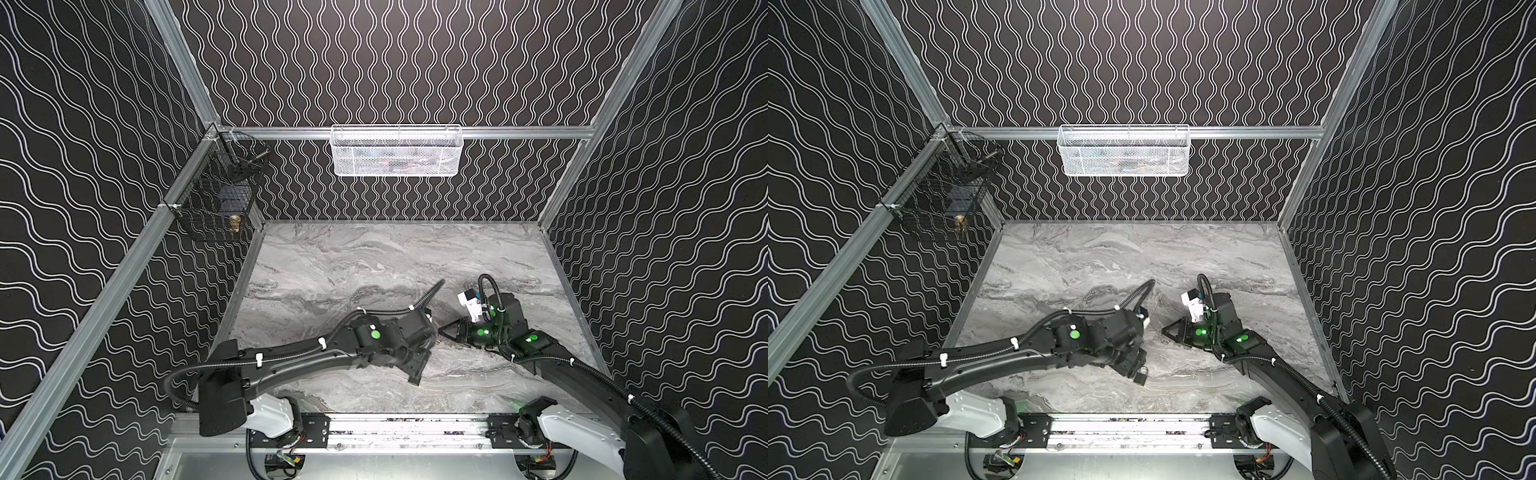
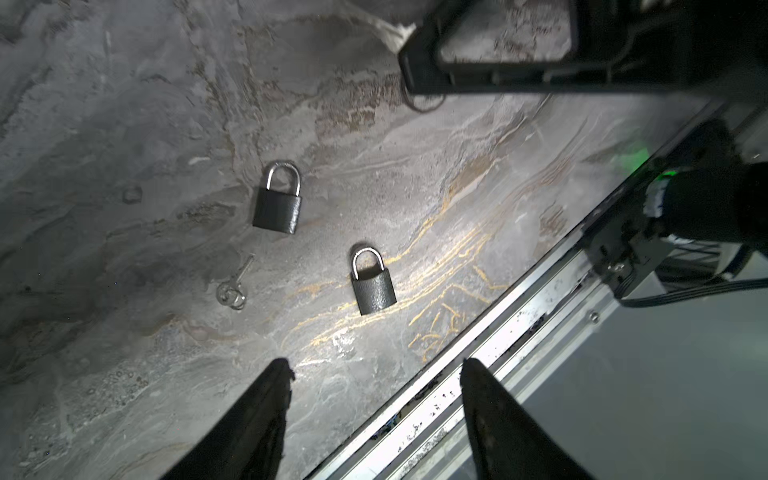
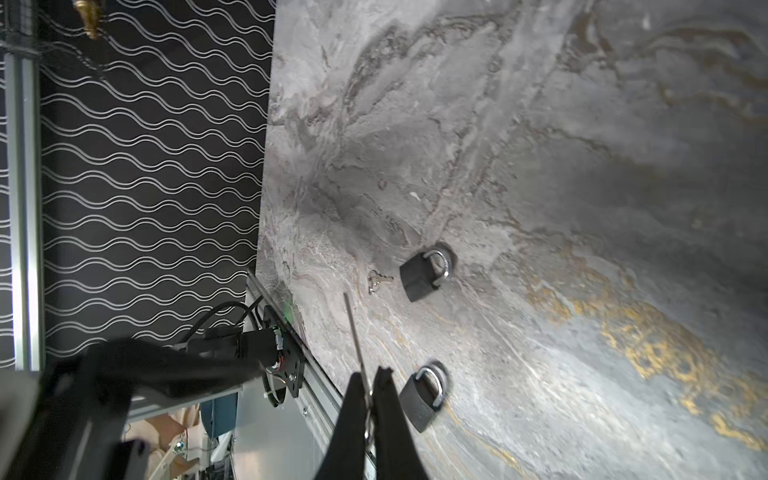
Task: Unlock with the key
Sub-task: 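Lower the left gripper toward the nearer black padlock while the right gripper holds the key, then close the left gripper on the black padlock body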
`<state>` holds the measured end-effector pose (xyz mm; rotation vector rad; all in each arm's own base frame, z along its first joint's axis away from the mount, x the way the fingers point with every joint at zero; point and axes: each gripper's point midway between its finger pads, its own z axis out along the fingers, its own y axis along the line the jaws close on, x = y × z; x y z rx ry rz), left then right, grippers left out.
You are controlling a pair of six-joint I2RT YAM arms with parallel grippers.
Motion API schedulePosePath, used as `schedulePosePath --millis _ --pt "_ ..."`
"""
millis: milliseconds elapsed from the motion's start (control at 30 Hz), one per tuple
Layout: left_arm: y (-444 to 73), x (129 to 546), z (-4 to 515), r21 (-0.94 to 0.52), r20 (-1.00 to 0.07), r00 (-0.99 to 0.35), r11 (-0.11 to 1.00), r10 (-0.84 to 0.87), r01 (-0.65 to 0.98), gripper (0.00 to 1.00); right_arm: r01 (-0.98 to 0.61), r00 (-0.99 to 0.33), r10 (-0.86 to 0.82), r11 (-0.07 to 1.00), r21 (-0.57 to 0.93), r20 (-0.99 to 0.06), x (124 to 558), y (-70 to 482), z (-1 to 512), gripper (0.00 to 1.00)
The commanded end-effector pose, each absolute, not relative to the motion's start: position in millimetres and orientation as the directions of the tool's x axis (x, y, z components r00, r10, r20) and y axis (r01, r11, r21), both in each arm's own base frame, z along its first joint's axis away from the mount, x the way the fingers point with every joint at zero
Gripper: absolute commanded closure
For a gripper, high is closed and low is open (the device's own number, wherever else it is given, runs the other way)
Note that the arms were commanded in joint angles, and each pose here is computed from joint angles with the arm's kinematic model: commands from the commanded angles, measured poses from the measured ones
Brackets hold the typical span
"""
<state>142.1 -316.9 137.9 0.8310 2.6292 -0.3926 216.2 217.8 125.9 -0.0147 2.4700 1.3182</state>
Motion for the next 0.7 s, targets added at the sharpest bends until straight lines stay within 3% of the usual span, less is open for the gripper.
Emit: schedulePosePath --millis 0,667 --pt "-309.2 141.1 120.8 -0.103 -0.378 -0.790 0.826 0.483 0.554 0.32 -0.124 -0.936 0.204 0.571 0.811 -0.286 224.4 211.7 121.4 1.00" --pt "-336.0 126.8 43.0 -0.080 -0.274 -0.858 0.879 0.434 0.471 0.33 -0.072 -0.939 0.248 0.535 0.842 -0.238 232.5 206.7 112.2 1.00"
